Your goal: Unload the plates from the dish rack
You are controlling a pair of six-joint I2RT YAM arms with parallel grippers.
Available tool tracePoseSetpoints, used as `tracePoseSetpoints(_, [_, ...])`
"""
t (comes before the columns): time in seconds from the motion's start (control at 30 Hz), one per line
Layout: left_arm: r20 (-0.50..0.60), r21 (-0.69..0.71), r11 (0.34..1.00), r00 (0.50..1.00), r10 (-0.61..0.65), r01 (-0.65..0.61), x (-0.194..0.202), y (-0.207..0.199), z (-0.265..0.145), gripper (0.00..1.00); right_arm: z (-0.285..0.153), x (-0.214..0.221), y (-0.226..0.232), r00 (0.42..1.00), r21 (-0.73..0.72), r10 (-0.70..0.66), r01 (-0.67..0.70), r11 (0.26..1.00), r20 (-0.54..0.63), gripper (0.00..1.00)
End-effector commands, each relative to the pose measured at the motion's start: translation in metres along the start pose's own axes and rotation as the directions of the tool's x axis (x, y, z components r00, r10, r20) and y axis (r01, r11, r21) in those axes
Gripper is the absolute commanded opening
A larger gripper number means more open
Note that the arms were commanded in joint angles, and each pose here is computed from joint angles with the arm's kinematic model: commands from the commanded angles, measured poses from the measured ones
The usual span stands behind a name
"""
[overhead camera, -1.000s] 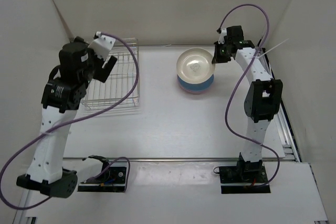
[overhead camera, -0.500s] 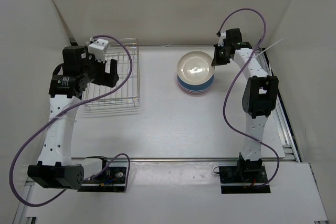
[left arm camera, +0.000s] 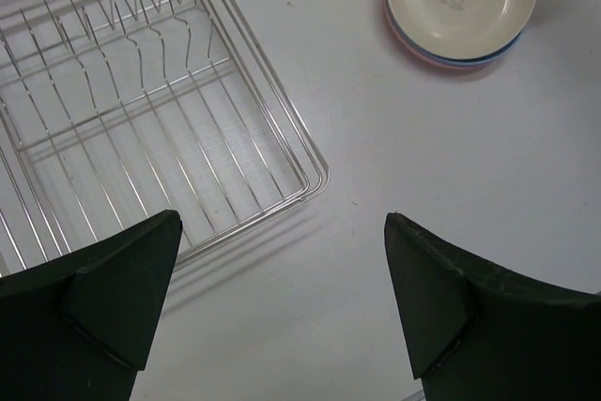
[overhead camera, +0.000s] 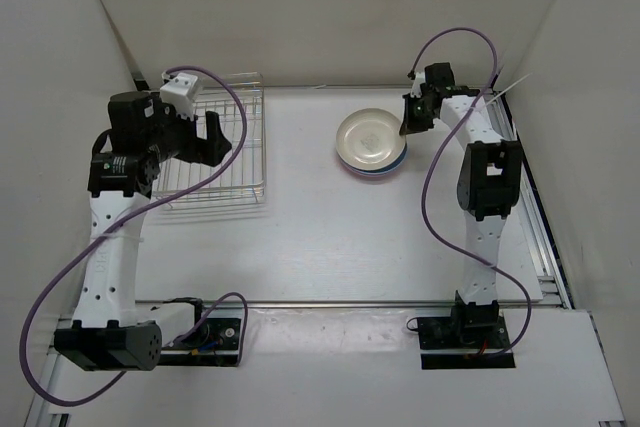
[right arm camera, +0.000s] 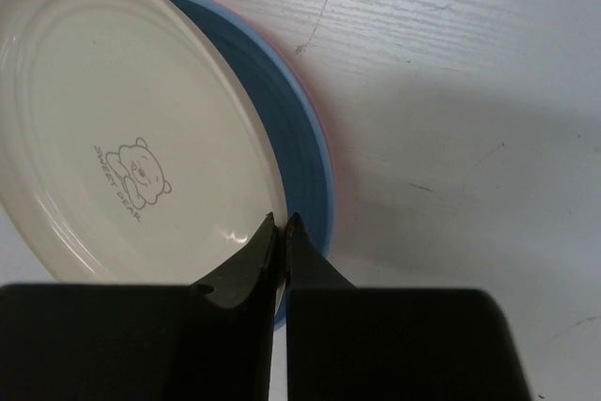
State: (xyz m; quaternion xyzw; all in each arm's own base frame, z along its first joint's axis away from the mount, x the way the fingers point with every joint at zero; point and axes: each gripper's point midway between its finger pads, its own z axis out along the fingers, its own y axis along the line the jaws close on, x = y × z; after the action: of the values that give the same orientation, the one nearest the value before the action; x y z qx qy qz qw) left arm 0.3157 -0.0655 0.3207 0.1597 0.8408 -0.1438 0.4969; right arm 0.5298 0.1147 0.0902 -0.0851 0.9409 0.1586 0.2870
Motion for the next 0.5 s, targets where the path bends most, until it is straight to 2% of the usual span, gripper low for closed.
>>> tracePoseSetpoints(0.0, [0.115,0.022,0.999,0.993,0.034,-0.037,-0.035,-0.010,-0.024,1.00,-0.002,-0.019,0.009,0.998,-0.027,-0.026,0.028,0.999,0.056,0.00])
tracePoseSetpoints(0.23, [0.122,0.060,0.997,0.992,0.030,-0.038,-0.035,-0.016,-0.024,1.00,0.006,-0.016,0.007,0.999,-0.026,-0.031,0.032,0.999,0.040,0.01])
tracePoseSetpoints(0.37, [0.123,0.069,0.997,0.992,0.030,-0.039,-0.035,-0.019,-0.028,1.00,0.010,-0.013,0.004,0.999,-0.017,-0.028,0.029,0.999,0.032,0.27])
tracePoseSetpoints(0.43, [0.125,0.070,0.997,0.992,0.027,-0.036,-0.035,-0.018,-0.028,1.00,0.010,-0.011,0.004,0.999,-0.017,-0.034,0.035,0.999,0.021,0.28])
tracePoseSetpoints(0.47, [0.125,0.070,0.997,0.992,0.027,-0.036,-0.035,-0.018,-0.028,1.00,0.010,-0.011,0.004,0.999,-0.017,-0.034,0.035,0.999,0.021,0.34])
